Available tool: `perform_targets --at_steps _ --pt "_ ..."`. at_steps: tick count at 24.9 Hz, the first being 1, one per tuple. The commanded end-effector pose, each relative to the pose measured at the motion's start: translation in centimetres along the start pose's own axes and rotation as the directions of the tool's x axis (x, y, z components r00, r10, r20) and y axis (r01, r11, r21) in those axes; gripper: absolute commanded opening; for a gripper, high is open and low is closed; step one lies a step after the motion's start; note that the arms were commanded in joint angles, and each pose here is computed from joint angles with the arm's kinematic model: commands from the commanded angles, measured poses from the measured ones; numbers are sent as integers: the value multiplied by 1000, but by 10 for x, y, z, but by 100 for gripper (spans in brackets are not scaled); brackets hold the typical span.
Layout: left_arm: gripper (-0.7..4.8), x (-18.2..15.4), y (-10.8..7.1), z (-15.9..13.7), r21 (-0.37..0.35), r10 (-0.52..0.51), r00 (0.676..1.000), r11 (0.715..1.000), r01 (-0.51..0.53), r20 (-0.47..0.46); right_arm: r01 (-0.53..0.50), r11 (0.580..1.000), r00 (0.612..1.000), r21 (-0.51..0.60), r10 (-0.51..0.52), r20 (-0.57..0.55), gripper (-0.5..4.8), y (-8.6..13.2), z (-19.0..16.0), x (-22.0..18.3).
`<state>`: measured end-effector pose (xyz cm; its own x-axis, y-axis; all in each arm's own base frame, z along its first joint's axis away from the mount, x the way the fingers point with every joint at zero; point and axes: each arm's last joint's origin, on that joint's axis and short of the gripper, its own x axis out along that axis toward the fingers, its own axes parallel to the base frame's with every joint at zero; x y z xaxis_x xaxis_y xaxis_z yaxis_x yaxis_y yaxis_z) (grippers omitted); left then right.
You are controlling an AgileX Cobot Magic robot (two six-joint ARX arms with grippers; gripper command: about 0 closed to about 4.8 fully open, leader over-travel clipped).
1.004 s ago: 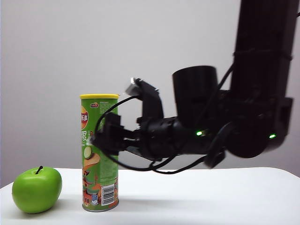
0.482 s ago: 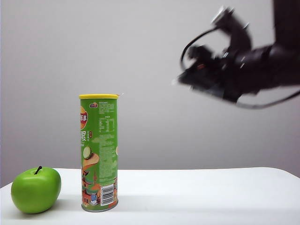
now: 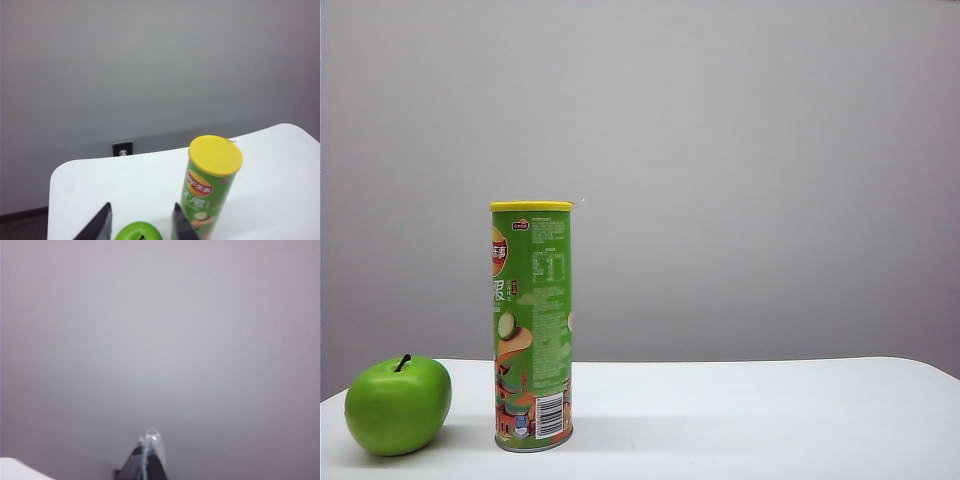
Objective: Pick up the green bucket of chips from the desk, place it near the apple, and finally stand it up.
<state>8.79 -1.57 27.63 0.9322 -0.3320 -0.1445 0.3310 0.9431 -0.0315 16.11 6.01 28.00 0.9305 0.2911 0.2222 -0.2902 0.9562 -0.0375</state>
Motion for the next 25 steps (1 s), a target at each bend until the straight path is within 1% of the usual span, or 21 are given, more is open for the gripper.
perform_targets --at_steps 1,3,5,6,7,8,9,10,12,14,16,17,19,21,23,25 --pt "152 -3 1 0 -28 67 995 997 -65 67 76 997 996 -18 -75 46 8 -5 17 -27" --pt "152 -3 2 -3 -72 82 989 995 -73 126 90 996 994 -17 -89 64 8 -6 14 -45" --pt "152 -3 2 -9 -89 105 984 992 -93 145 133 991 989 -12 -132 71 7 -8 4 -56" --pt "152 -3 3 -13 -91 121 982 990 -108 146 166 986 984 -9 -165 68 -4 -9 -3 -63" --pt "152 -2 3 -17 -92 130 981 989 -117 146 199 980 978 -1 -199 68 -4 -10 -8 -69" --pt "151 -1 4 -24 -93 134 980 988 -121 145 262 965 962 12 -262 75 -4 -12 -19 -79" --pt "149 0 4 -28 -93 134 981 988 -121 141 301 953 950 23 -302 78 -4 -13 -26 -86" --pt "147 3 5 -34 -100 139 981 987 -127 133 318 948 945 26 -319 76 -4 -15 -34 -89" --pt "147 8 7 -42 -146 181 975 976 -162 128 349 937 936 16 -350 49 -4 -17 -44 -90" --pt "147 12 9 -50 -196 193 971 967 -164 141 334 942 942 40 -335 30 -4 -20 -53 -90" --pt "147 15 9 -55 -213 191 969 965 -155 159 302 952 953 56 -303 22 -4 -22 -61 -90" --pt "146 17 10 -60 -198 189 967 968 -154 170 281 957 959 77 -282 3 -5 -25 -70 -91" --pt "107 19 11 -67 -133 209 969 972 -193 127 219 973 975 67 -216 -59 -4 -29 -81 -92" --pt "82 19 11 -70 -82 223 970 973 -216 94 156 985 984 68 -150 -93 -4 -30 -84 -92" --pt "73 20 12 -72 -69 233 969 971 -228 81 140 988 983 72 -129 -132 -5 -31 -88 -93" --pt "48 23 13 -82 -74 245 967 968 -240 73 155 984 965 84 -133 -227 -4 -32 -97 -95"
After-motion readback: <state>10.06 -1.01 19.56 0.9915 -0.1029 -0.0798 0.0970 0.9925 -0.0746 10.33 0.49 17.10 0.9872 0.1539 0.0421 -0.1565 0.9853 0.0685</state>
